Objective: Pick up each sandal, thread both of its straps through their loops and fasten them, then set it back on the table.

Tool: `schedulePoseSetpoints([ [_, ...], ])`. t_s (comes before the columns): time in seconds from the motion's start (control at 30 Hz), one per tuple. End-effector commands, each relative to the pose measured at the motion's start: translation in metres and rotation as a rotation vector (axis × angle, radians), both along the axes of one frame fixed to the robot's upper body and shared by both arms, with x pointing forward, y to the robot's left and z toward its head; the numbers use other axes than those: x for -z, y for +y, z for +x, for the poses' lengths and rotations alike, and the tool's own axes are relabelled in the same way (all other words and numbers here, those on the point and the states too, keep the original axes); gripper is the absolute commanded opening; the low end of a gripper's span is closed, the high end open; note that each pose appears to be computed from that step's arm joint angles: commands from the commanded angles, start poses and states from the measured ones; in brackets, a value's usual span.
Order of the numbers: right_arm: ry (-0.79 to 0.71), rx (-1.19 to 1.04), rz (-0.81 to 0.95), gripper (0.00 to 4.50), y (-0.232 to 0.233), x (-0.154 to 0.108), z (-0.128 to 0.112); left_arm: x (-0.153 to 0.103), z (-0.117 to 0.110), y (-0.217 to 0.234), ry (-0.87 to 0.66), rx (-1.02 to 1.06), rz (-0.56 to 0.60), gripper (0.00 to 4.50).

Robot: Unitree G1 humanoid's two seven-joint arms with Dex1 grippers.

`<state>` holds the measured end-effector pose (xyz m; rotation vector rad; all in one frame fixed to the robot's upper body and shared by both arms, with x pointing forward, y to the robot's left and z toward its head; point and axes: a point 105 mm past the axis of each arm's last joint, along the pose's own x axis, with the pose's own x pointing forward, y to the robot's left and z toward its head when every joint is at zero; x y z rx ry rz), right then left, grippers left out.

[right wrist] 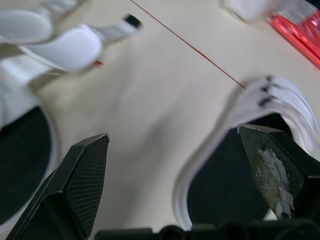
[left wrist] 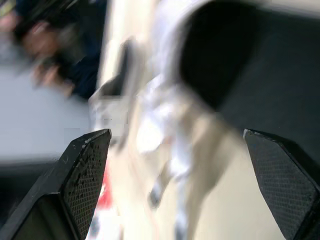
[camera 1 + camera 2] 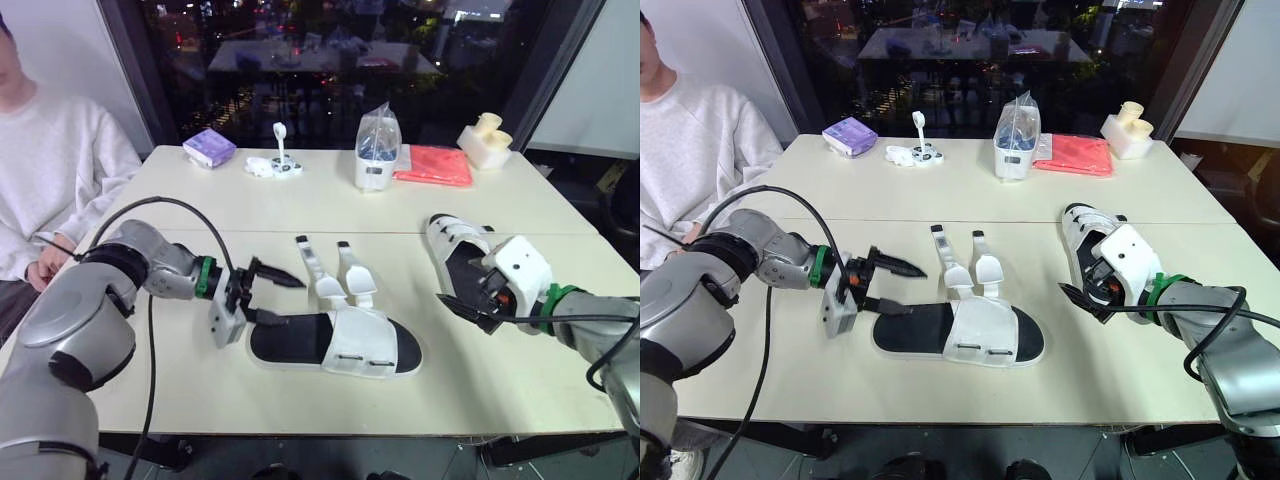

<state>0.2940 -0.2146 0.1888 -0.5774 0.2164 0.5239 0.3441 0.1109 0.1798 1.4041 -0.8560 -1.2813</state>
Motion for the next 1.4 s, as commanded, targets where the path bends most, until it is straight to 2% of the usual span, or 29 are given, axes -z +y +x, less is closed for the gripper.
schedulePoseSetpoints([
  [0.03, -0.05, -0.064, 0.035, 4.5, 0.008, -0.01, -0.003, -0.046, 0.048, -0.004, 0.035, -0.293, -0.204, 4.43],
  [0.07, -0.049, -0.066, 0.037, 4.5, 0.008, -0.009, -0.003, -0.054, 0.058, -0.004, 0.162, -0.339, -0.265, 4.43],
  [0.13, -0.042, -0.059, 0.02, 4.5, 0.006, -0.005, -0.002, -0.077, 0.063, -0.005, 0.437, -0.311, -0.457, 4.43],
  [0.27, -0.037, -0.066, 0.021, 4.5, 0.008, -0.002, -0.002, -0.105, 0.076, 0.0, 0.627, -0.336, -0.736, 4.43],
  [0.4, -0.024, -0.098, 0.056, 4.5, 0.014, -0.003, -0.006, -0.112, 0.09, 0.006, 0.836, -0.408, -0.958, 4.43],
  [0.47, -0.01, -0.119, 0.09, 4.5, 0.016, -0.003, -0.009, -0.112, 0.096, 0.009, 1.049, -0.417, -1.073, 4.43],
  [0.53, 0.001, -0.138, 0.108, 4.5, 0.018, -0.002, -0.012, -0.11, 0.093, 0.01, 1.255, -0.391, -1.124, 4.43],
  [0.63, 0.017, -0.183, 0.13, 4.5, 0.023, 0.001, -0.015, -0.104, 0.084, 0.014, 1.496, -0.357, -1.135, 4.43],
  [0.73, 0.033, -0.239, 0.16, 3.67, 0.031, 0.005, -0.019, -0.088, 0.074, 0.019, 1.605, -0.376, -1.082, 4.5],
  [0.9, 0.078, -0.352, 0.186, 1.11, 0.041, 0.016, -0.028, -0.047, 0.053, 0.023, 1.705, -0.479, -0.893, 4.5],
  [0.97, 0.093, -0.376, 0.128, 0.07, 0.041, 0.027, -0.028, -0.03, 0.048, 0.025, 1.738, -0.538, -0.827, 4.5],
  [1.07, 0.107, -0.433, 0.073, 0.02, 0.046, 0.044, -0.026, -0.006, 0.044, 0.023, 1.852, -0.605, -0.775, 4.5],
  [1.27, 0.106, -0.466, -0.033, 0.02, 0.047, 0.074, -0.019, 0.024, 0.044, 0.013, 1.966, -0.69, -0.72, 4.5],
  [1.4, 0.101, -0.506, -0.044, 0.02, 0.053, 0.085, -0.018, 0.038, 0.046, 0.007, 2.049, -0.72, -0.71, 4.5],
])
